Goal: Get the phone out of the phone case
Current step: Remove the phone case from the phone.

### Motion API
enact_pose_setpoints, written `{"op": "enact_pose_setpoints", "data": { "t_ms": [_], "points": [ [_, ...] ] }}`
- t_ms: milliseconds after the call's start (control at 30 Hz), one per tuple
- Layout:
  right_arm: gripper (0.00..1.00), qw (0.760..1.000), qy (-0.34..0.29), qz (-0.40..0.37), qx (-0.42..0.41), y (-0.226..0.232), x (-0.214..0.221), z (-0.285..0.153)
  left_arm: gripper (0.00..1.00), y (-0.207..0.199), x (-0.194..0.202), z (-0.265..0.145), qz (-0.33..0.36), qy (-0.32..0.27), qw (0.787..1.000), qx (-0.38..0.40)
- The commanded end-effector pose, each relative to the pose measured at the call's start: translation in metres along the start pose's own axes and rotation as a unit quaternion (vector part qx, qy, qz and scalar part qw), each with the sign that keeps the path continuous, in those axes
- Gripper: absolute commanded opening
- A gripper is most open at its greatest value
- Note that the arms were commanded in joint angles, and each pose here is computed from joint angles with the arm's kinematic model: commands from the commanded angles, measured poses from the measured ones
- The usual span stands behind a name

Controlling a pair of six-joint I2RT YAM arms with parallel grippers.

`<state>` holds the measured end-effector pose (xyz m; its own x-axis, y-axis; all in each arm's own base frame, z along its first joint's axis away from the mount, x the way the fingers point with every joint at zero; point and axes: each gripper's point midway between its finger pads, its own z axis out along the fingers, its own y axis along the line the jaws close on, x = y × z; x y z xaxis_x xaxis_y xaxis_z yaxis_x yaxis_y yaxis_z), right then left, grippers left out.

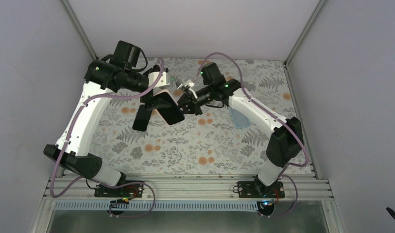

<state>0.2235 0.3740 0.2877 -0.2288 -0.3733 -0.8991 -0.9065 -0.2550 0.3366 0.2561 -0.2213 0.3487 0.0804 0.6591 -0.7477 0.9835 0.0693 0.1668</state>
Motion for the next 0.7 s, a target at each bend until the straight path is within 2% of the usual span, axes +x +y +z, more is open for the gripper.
{"op": "enact_pose_setpoints", "data": {
  "t_ms": [0, 100, 167, 233, 300, 367, 433, 467, 533, 667],
  "points": [
    [0.03, 0.995, -0.088, -0.044, 0.032, -0.004, -0.041, -0.07, 1.0, 0.028, -0.02, -0.032, 0.065, 0.025, 0.992, -0.107],
    [0.03, 0.987, -0.112, 0.012, 0.117, -0.055, -0.028, -0.127, 1.0, 0.04, -0.034, -0.059, 0.089, 0.019, 0.979, -0.184],
    [0.03, 0.966, -0.147, 0.057, 0.204, -0.091, -0.025, -0.176, 1.0, 0.044, -0.053, -0.073, 0.107, -0.018, 0.967, -0.231],
    [0.03, 0.933, -0.202, 0.112, 0.277, -0.118, -0.027, -0.215, 1.0, 0.053, -0.069, -0.078, 0.112, -0.053, 0.957, -0.263],
    [0.03, 0.897, -0.248, 0.14, 0.339, -0.131, -0.038, -0.247, 1.0, 0.077, -0.08, -0.076, 0.084, -0.069, 0.951, -0.289],
    [0.03, 0.855, -0.285, 0.159, 0.403, -0.14, -0.051, -0.272, 1.0, 0.09, -0.084, -0.058, 0.09, -0.057, 0.949, -0.297],
    [0.03, 0.818, -0.314, 0.179, 0.447, -0.145, -0.063, -0.289, 1.0, 0.103, -0.091, -0.038, 0.122, -0.044, 0.931, -0.34],
    [0.03, 0.808, -0.324, 0.184, 0.456, -0.145, -0.071, -0.293, 1.0, 0.108, -0.092, -0.026, 0.135, -0.036, 0.922, -0.36],
    [0.03, 0.798, -0.336, 0.192, 0.462, -0.147, -0.085, -0.295, 1.0, 0.117, -0.097, -0.014, 0.152, -0.048, 0.906, -0.393],
    [0.03, 0.799, -0.343, 0.199, 0.452, -0.154, -0.101, -0.291, 1.0, 0.134, -0.108, -0.006, 0.154, -0.097, 0.879, -0.441]
  ]
}}
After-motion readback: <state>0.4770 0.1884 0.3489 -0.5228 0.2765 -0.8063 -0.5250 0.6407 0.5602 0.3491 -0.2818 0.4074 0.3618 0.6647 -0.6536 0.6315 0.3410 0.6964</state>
